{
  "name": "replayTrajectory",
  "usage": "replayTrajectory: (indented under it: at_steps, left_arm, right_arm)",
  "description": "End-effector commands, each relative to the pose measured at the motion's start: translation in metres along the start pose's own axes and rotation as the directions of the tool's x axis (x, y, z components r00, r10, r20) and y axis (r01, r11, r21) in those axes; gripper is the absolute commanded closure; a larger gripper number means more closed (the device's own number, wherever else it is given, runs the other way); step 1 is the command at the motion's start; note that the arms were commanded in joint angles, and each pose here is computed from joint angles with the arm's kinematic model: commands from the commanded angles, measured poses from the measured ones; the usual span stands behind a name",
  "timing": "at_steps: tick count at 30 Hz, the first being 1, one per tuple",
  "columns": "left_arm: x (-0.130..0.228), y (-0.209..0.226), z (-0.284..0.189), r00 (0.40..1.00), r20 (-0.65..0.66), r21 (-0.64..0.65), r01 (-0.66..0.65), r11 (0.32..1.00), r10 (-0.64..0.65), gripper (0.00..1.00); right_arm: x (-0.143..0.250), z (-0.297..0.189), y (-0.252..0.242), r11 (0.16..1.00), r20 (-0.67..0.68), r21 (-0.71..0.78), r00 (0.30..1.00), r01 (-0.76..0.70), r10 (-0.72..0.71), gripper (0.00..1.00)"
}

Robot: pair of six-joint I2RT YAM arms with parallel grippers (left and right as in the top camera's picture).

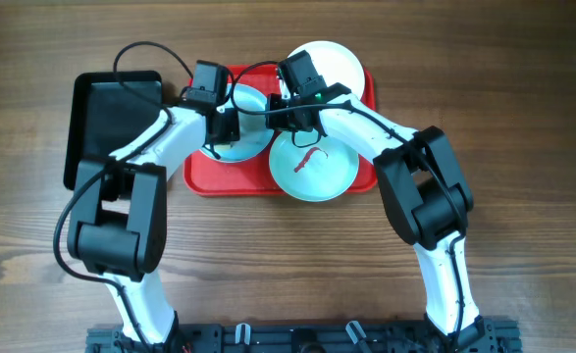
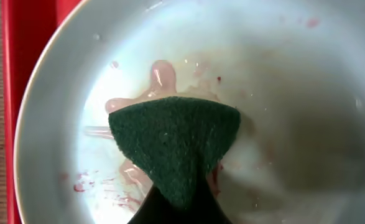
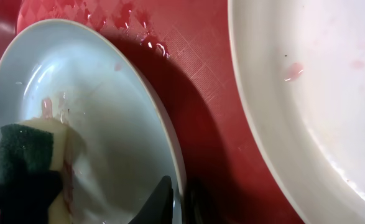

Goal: Clean dirty plates on tray and stack at the side
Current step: 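Rub the sponge across the plate's sauce smear, left gripper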

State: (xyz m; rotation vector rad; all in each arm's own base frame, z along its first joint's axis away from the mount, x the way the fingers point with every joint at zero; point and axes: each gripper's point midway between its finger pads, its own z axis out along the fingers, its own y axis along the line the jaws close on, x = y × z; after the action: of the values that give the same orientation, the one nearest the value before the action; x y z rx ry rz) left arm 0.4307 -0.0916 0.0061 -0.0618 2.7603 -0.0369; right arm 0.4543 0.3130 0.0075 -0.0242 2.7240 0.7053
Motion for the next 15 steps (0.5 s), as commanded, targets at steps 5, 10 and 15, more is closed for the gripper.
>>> replayTrajectory:
  at_steps: [5,10,15]
  left_arm:
    - [0.024,-0.028,0.031,1.0,-0.012,0.034,0.004,0.999,-0.003,0.96]
    - [-0.002,-0.034,0.03,0.995,0.099,0.049,0.008,0.999,-0.013,0.96]
    - [0.009,-0.017,0.042,0.997,0.072,-0.042,0.016,0.999,-0.012,0.96]
  right_arm:
    - [0.007,0.011,-0.001,1.0,-0.024,0.001,1.0,0.004,-0.004,0.89]
    - [0.008,0.011,-0.001,1.0,-0.028,0.003,1.0,0.004,-0.004,0.89]
    - [0.008,0.011,-0.001,1.0,-0.026,0.002,1.0,0.004,-0.003,0.9]
